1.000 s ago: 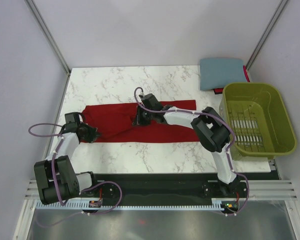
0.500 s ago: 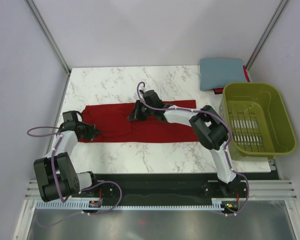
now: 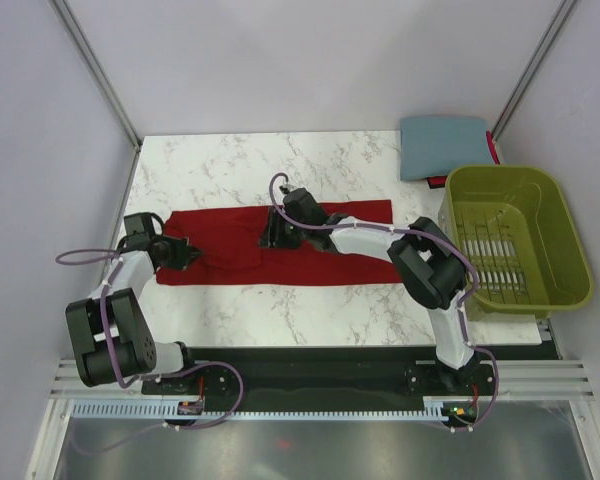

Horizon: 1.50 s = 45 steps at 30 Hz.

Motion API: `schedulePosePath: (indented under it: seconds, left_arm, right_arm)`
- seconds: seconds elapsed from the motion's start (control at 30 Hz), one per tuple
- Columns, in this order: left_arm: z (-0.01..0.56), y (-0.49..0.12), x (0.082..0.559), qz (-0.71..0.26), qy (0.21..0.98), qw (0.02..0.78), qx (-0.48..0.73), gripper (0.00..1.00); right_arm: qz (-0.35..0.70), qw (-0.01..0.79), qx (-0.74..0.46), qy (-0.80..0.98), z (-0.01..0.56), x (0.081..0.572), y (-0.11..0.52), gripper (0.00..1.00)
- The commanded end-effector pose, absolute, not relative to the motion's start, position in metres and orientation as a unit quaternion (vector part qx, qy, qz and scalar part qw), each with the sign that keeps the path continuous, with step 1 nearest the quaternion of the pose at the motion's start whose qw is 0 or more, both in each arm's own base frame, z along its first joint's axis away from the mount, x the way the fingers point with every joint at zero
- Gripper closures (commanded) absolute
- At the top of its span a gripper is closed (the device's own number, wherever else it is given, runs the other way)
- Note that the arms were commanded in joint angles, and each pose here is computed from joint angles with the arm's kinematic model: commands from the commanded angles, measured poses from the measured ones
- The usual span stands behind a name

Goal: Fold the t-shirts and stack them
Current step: Fold the tshirt

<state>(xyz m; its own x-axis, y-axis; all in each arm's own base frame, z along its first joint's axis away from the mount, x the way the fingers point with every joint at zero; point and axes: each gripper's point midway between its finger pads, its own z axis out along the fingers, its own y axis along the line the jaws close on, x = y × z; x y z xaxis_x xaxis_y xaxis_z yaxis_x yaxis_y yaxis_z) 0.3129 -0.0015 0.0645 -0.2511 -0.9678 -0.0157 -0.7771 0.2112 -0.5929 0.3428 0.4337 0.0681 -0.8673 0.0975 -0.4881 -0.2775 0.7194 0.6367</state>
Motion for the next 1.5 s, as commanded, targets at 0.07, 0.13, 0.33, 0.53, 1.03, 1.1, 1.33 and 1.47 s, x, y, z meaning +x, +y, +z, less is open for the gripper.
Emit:
schedulePosePath:
  seconds: [0.07,0.13,0.33,0.53,1.03,1.1,1.33,1.47]
  left_arm:
    - [0.072,-0.002,0.331,-0.274,0.726,0.194,-0.6,0.98]
    - [0.069,-0.002,0.33,-0.273,0.726,0.193,-0.601,0.98]
    - [0.063,-0.001,0.33,-0.272,0.728,0.192,-0.599,0.98]
    - [0.056,-0.002,0.333,-0.276,0.732,0.182,-0.596,0.98]
    - [0.051,-0.003,0.337,-0.285,0.732,0.181,-0.592,0.98]
    - [0.051,-0.004,0.337,-0.286,0.732,0.181,-0.591,0.98]
    - [0.055,-0.005,0.341,-0.294,0.731,0.182,-0.589,0.98]
    - [0.056,-0.003,0.341,-0.294,0.728,0.184,-0.591,0.98]
  right_arm:
    - [0.36,0.27,-0.008,0.893,0.073,0.336,0.432,0.48]
    - [0.361,0.272,-0.012,0.892,0.068,0.329,0.437,0.48]
    - [0.352,0.302,-0.068,0.883,0.065,0.325,0.439,0.5]
    - [0.359,0.293,-0.056,0.884,0.066,0.324,0.444,0.5]
    - [0.353,0.281,-0.015,0.892,0.059,0.317,0.459,0.52]
    - [0.347,0.284,-0.004,0.894,0.057,0.317,0.46,0.53]
    - [0.348,0.271,0.003,0.898,0.047,0.312,0.473,0.55]
    - [0.338,0.279,0.016,0.899,0.051,0.316,0.47,0.56]
